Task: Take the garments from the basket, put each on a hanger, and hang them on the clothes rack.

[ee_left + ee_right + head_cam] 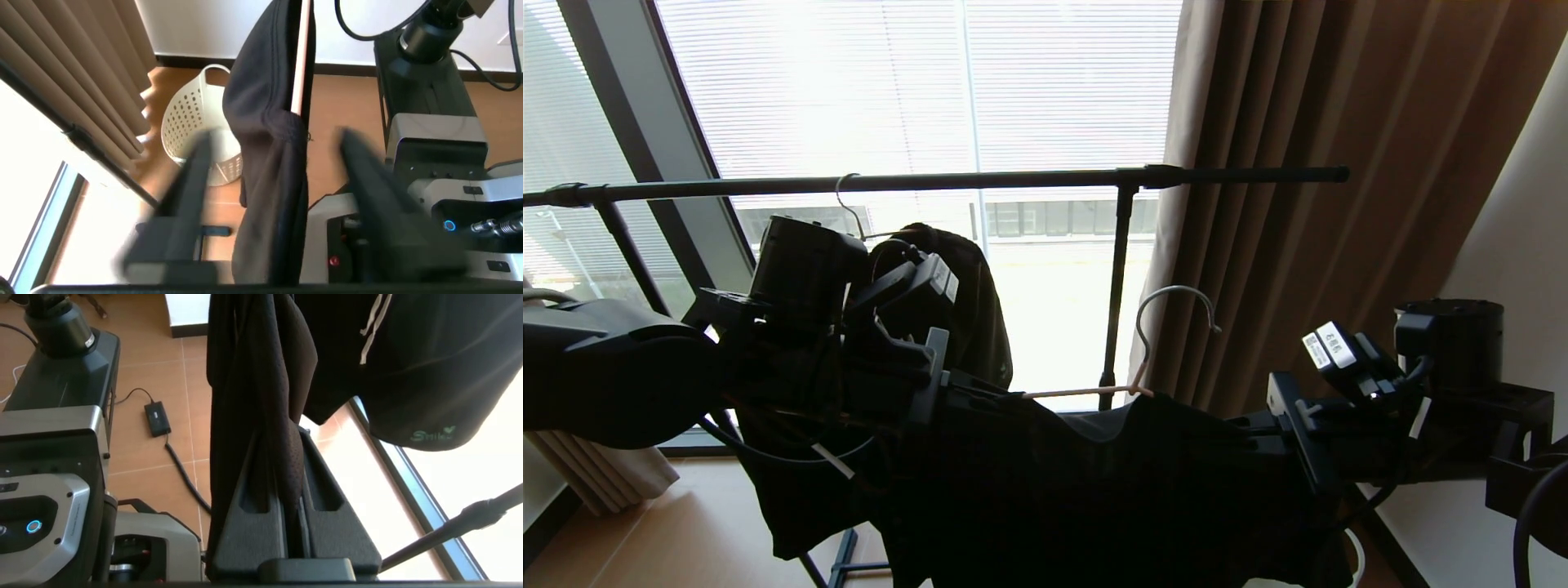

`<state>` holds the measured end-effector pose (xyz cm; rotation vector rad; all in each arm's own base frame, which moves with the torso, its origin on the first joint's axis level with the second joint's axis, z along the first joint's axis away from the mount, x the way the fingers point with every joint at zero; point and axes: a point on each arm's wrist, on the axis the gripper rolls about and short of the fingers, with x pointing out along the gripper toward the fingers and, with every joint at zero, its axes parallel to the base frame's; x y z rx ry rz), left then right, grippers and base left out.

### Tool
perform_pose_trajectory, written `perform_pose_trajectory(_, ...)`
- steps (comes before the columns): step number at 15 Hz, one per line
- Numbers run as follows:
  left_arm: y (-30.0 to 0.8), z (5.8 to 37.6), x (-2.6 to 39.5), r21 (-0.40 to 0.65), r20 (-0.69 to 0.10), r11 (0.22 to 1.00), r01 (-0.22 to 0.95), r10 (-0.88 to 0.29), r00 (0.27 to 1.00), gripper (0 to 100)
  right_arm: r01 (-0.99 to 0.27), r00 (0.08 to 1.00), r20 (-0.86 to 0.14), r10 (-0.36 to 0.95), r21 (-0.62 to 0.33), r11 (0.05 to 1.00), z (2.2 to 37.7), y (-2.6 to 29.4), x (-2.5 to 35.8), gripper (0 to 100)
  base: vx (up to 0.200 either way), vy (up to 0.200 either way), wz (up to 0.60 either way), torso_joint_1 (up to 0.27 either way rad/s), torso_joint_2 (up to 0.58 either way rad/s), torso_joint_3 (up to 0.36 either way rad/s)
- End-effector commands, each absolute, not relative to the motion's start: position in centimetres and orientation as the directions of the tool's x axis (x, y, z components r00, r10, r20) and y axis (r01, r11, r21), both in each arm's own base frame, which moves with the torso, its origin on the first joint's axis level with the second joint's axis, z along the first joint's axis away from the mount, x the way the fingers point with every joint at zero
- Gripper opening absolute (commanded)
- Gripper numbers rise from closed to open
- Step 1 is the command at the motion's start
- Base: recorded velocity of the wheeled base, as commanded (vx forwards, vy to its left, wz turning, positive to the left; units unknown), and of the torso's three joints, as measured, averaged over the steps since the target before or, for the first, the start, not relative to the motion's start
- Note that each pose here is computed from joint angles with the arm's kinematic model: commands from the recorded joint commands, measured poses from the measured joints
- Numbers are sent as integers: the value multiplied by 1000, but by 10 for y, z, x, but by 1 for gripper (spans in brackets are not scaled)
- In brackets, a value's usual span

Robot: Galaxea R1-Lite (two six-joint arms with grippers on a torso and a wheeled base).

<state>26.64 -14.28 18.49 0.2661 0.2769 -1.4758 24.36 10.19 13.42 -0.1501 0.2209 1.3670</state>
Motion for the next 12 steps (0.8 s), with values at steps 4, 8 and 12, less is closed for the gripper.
perform_pose_trajectory(4, -142, 185, 267, 10, -341, 82, 997, -937, 81, 0, -980, 190, -239, 952, 13, 199, 136, 103, 245, 0, 0, 0, 0, 0, 0, 0)
perform_pose_trajectory(8, -141, 187, 269, 27, -331, 88, 996, -939, 92, 0, -979, 196, -239, 951, 13, 205, 137, 102, 246, 0, 0, 0, 0, 0, 0, 0)
perform_pose_trajectory(12, -137, 187, 271, 28, -329, 102, 994, -938, 105, 0, -978, 198, -239, 951, 12, 207, 137, 103, 248, 0, 0, 0, 0, 0, 0, 0)
